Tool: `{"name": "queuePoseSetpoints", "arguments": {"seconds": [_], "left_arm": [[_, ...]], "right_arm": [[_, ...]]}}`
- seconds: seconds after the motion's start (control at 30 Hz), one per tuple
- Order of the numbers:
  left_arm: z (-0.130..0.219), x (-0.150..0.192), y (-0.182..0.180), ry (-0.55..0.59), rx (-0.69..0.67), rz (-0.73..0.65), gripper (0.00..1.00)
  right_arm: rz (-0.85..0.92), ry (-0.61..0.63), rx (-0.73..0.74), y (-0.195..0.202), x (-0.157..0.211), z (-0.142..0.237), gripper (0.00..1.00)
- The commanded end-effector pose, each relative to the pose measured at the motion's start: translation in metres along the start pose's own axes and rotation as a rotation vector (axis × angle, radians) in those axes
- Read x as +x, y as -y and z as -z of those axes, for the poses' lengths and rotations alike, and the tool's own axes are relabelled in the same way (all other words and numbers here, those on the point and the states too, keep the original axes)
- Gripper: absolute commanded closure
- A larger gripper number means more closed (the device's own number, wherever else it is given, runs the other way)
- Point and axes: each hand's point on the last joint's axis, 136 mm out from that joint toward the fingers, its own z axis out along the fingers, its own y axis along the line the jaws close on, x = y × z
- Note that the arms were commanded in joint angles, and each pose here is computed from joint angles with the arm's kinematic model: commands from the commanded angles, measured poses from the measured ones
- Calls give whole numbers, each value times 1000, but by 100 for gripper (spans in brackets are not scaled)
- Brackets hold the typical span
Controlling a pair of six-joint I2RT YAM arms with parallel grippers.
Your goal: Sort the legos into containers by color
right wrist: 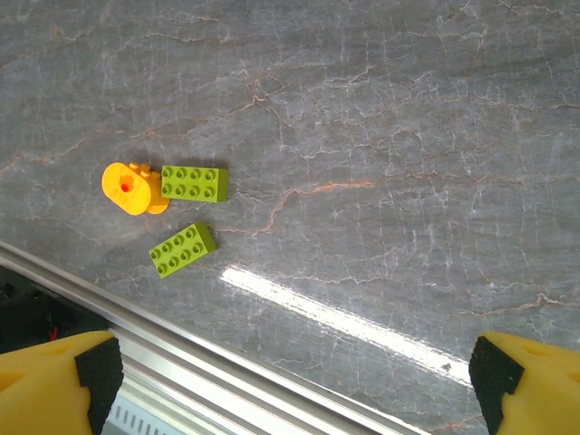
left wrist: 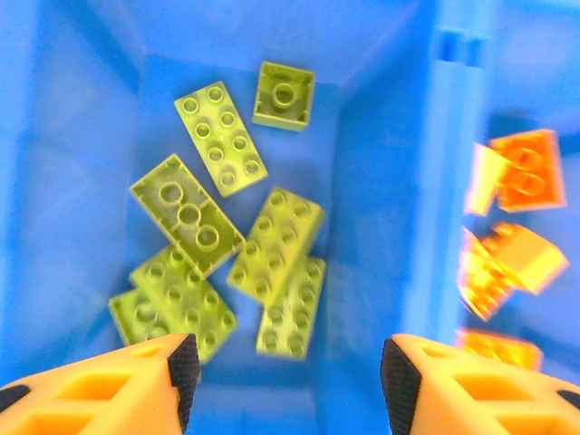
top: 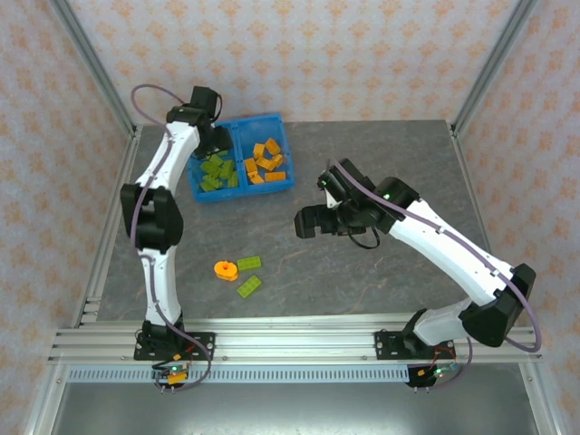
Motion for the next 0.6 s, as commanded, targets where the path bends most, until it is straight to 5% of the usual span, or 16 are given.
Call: {"name": "queuePoseSetpoints", "arguments": {"seconds": [0.0,0.27,0.57], "left_arm": [[104,15,30,112,139,-87,40],[184,179,42,84,281,-405,40],[152,337,21,-67,190,-642,39]], "right_arm": [[-11,57,-25,4,5,16,1],[-16,109,-84,15,30,27,1],[2,137,-98,26,48,36,1]]}}
